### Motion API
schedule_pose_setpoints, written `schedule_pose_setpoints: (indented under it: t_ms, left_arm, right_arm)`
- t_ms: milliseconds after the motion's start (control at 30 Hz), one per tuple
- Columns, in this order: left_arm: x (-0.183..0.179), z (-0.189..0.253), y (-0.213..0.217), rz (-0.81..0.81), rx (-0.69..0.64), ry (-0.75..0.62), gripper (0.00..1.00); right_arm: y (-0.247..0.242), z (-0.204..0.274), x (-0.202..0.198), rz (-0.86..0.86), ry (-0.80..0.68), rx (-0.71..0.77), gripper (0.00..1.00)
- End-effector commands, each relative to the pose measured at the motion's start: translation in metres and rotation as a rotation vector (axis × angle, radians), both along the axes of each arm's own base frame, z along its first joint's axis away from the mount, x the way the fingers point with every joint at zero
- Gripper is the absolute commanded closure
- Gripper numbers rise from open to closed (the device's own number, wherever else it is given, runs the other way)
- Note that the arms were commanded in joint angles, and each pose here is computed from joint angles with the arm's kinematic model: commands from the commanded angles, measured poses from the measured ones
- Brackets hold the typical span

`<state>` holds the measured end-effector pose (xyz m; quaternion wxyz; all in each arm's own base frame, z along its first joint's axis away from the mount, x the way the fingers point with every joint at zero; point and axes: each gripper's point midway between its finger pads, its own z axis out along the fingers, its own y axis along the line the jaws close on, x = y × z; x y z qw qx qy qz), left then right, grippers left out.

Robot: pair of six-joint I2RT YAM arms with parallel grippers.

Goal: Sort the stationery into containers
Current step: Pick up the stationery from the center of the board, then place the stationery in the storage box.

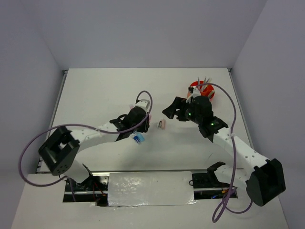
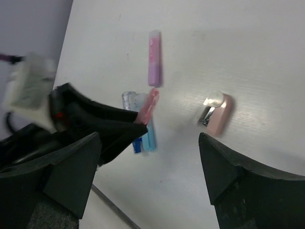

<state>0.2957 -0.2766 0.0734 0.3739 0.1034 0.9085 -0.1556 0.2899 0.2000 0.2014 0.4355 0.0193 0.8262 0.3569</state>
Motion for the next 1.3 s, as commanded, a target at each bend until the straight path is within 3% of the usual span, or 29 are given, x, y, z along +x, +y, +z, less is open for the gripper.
schedule_pose_setpoints:
  t_ms: [0, 300, 400, 433, 600, 667, 767, 800, 833, 867, 900, 967, 1000, 1100, 1267]
  left_arm:
    - [0.001, 0.076, -0.019, -0.076, -0.225, -0.249, 1.0]
    - [-0.04, 0.118, -0.013, -0.229, -0.424, -0.413, 1.0]
    - [-0.045, 0.128, -0.011, -0.246, -0.454, -0.447, 1.0]
    - [-0.045, 0.129, -0.011, -0.243, -0.456, -0.452, 1.0]
    - [-0.045, 0.132, -0.007, -0.231, -0.459, -0.466, 1.0]
    - [-0.046, 0.133, -0.009, -0.246, -0.463, -0.468, 0.96]
    - [-0.051, 0.134, -0.012, -0.275, -0.479, -0.47, 0.9]
    - [-0.051, 0.135, -0.012, -0.276, -0.482, -0.471, 0.82]
    - [-0.052, 0.134, -0.012, -0.279, -0.481, -0.468, 0.71]
    - [-0.052, 0.136, -0.011, -0.271, -0.484, -0.466, 0.48]
    - [-0.052, 0.127, -0.007, -0.252, -0.454, -0.432, 0.04]
    - [-0.04, 0.129, 0.002, -0.148, -0.419, -0.395, 0.01]
    - [-0.042, 0.107, 0.013, -0.102, -0.338, -0.312, 0.01]
    - [-0.036, 0.096, 0.042, 0.075, -0.211, -0.207, 0.01]
    - [-0.049, 0.077, 0.061, 0.125, -0.1, -0.088, 0.01]
  right_arm:
    - [0.04, 0.027, 0.01, 0.035, -0.05, 0.102, 0.11]
    - [0.1, 0.012, 0.007, 0.06, 0.022, 0.133, 0.24]
    - [0.11, 0.012, 0.001, 0.083, 0.024, 0.146, 0.38]
    - [0.114, 0.013, -0.003, 0.1, 0.026, 0.151, 0.48]
    - [0.125, 0.018, -0.018, 0.155, 0.032, 0.204, 0.59]
    - [0.127, 0.02, -0.018, 0.162, 0.029, 0.213, 0.66]
    - [0.127, 0.021, -0.014, 0.153, 0.023, 0.208, 0.85]
    - [0.128, 0.022, -0.014, 0.156, 0.017, 0.202, 0.96]
    - [0.127, 0.023, -0.011, 0.155, -0.003, 0.182, 1.0]
    - [0.121, 0.028, -0.004, 0.122, -0.026, 0.164, 1.0]
    - [0.113, 0.03, 0.005, 0.083, -0.049, 0.141, 1.0]
    - [0.09, 0.036, 0.019, 0.001, -0.098, 0.058, 1.0]
    - [0.063, 0.04, 0.04, -0.118, -0.129, 0.017, 1.0]
    - [-0.004, 0.046, 0.069, -0.36, -0.183, -0.112, 1.0]
    - [-0.162, 0.032, 0.115, -0.911, -0.129, -0.333, 1.0]
